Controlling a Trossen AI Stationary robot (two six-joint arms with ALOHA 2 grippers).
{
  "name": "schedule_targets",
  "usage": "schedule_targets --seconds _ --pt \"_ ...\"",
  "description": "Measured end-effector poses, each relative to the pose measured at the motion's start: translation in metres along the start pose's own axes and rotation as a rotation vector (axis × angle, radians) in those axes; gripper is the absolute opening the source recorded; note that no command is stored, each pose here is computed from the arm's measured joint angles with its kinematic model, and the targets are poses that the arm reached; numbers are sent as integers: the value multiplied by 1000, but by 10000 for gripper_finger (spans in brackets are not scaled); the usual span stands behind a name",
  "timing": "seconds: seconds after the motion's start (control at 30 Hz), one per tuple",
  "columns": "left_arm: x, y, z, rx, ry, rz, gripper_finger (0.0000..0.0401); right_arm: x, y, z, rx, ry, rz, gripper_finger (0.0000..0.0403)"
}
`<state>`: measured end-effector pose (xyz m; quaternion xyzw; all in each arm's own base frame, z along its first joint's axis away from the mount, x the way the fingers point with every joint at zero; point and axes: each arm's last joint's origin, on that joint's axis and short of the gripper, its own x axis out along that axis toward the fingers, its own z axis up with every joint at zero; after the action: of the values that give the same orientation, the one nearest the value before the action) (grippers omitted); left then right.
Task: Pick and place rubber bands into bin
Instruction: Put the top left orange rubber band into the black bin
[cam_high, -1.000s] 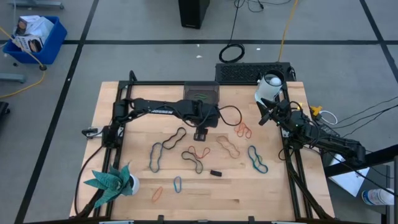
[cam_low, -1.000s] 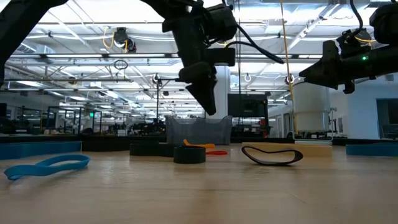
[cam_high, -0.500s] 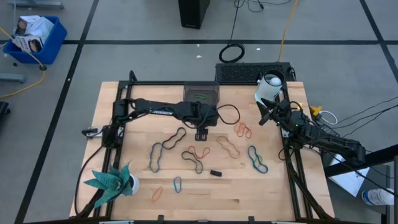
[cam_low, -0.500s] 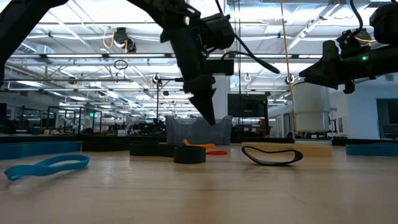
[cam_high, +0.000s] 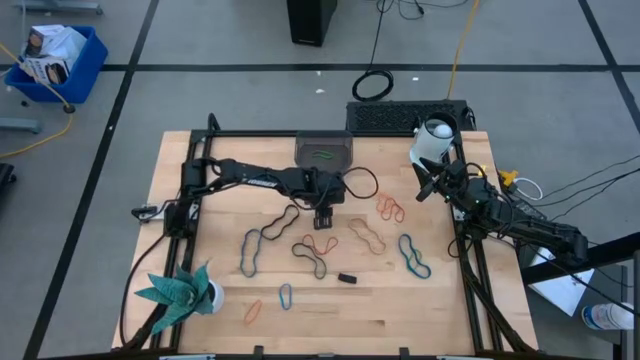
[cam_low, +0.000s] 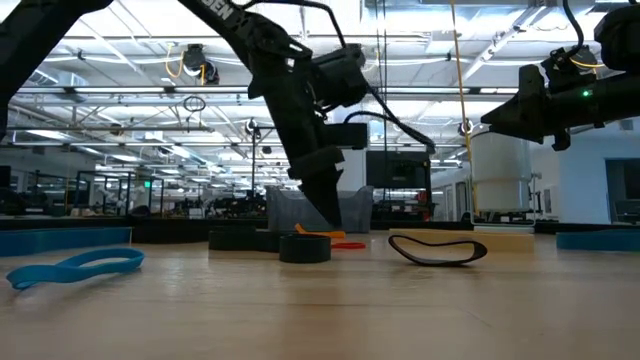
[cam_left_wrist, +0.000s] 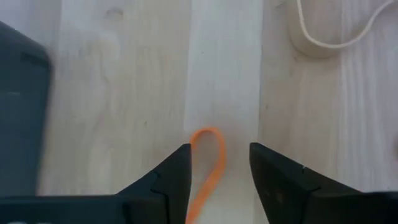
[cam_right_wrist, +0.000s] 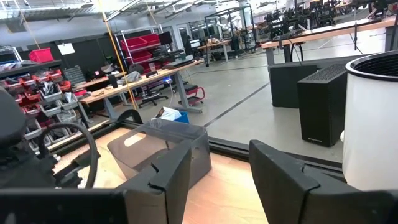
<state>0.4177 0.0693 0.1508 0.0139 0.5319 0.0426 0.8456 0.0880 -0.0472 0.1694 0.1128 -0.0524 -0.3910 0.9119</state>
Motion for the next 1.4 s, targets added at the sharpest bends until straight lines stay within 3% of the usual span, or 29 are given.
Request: schedule_targets --seconds 0.43,0.83,1.1,1.23,1.4 --pt "12 3 -16 -21 -10 5 120 0 0 0 0 0 0 155" --pt "15 4 -15 -13 -56 9 8 0 0 0 0 0 0 155" --pt "15 4 -14 -32 -67 18 5 0 0 0 0 0 0 155" --pt "9 4 -12 -57 -53 -32 6 0 0 0 0 0 0 155" --pt "-31 4 1 -68 -86 -89 6 0 0 0 0 0 0 155"
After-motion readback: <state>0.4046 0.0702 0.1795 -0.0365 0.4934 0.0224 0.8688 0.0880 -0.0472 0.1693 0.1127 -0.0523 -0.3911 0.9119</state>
